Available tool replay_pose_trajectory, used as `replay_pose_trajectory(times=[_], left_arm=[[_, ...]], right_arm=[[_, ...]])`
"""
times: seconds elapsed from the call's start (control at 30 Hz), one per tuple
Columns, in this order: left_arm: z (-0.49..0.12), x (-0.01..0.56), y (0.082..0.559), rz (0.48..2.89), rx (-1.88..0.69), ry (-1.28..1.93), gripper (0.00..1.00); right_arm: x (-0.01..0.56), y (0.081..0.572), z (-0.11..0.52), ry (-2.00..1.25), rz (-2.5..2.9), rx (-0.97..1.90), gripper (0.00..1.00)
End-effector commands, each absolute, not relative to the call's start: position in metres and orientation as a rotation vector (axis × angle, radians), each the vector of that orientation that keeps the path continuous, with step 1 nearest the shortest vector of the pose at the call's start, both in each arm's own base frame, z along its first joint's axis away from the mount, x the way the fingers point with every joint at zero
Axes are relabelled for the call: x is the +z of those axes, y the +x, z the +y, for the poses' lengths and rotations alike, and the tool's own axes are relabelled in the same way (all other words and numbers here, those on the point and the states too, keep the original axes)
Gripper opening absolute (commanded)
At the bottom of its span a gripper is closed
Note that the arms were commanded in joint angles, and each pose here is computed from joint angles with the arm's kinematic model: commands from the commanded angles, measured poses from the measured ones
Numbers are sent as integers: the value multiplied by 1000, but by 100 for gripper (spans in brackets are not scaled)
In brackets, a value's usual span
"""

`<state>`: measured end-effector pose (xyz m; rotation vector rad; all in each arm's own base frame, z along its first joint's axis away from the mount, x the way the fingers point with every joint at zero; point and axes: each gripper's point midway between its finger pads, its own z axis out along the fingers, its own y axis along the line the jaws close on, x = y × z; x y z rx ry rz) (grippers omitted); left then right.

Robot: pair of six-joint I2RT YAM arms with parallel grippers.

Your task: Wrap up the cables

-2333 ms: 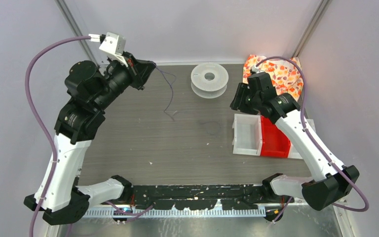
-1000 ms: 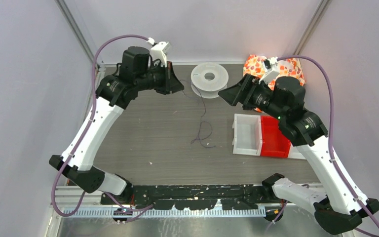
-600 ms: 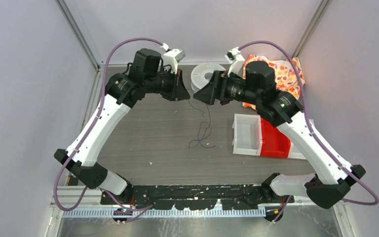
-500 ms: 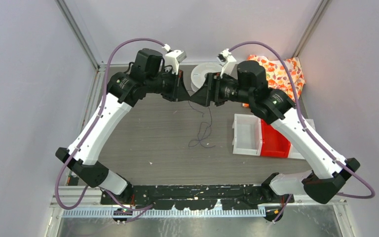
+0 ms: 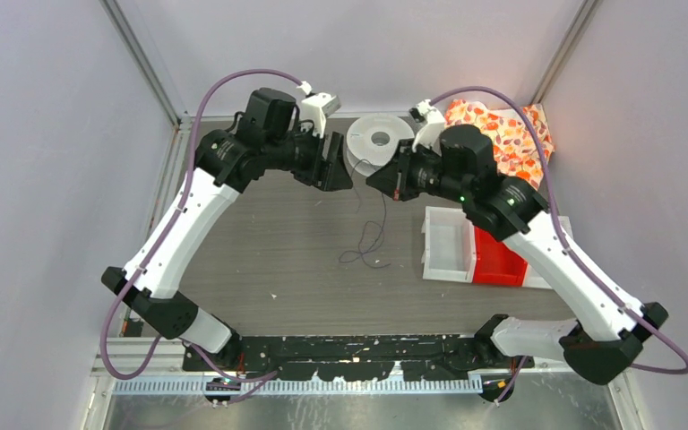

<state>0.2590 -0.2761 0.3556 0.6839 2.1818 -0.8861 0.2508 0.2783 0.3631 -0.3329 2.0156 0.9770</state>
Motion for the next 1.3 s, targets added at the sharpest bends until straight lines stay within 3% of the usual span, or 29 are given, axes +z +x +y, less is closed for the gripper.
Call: replay_pose_trajectory(times=[0.0, 0.2, 0.53, 1.1, 1.27], left_arm=[[-276, 368, 259, 2135, -889, 671, 68], [-288, 369, 261, 2070, -996, 596, 72], [-329, 373, 246, 1925, -1415, 544, 71], [-349, 379, 257, 1838, -1585, 461, 45], [-346, 374, 255, 1853, -1562, 476, 57]], right_arm=[[409, 251, 252, -209, 1805, 952, 0], [414, 248, 245, -160, 1748, 978, 1], [420, 243, 246, -149, 1719, 1020, 1], [423, 241, 245, -120, 1700, 1046, 1], [421, 242, 235, -79, 1689, 1020, 1]])
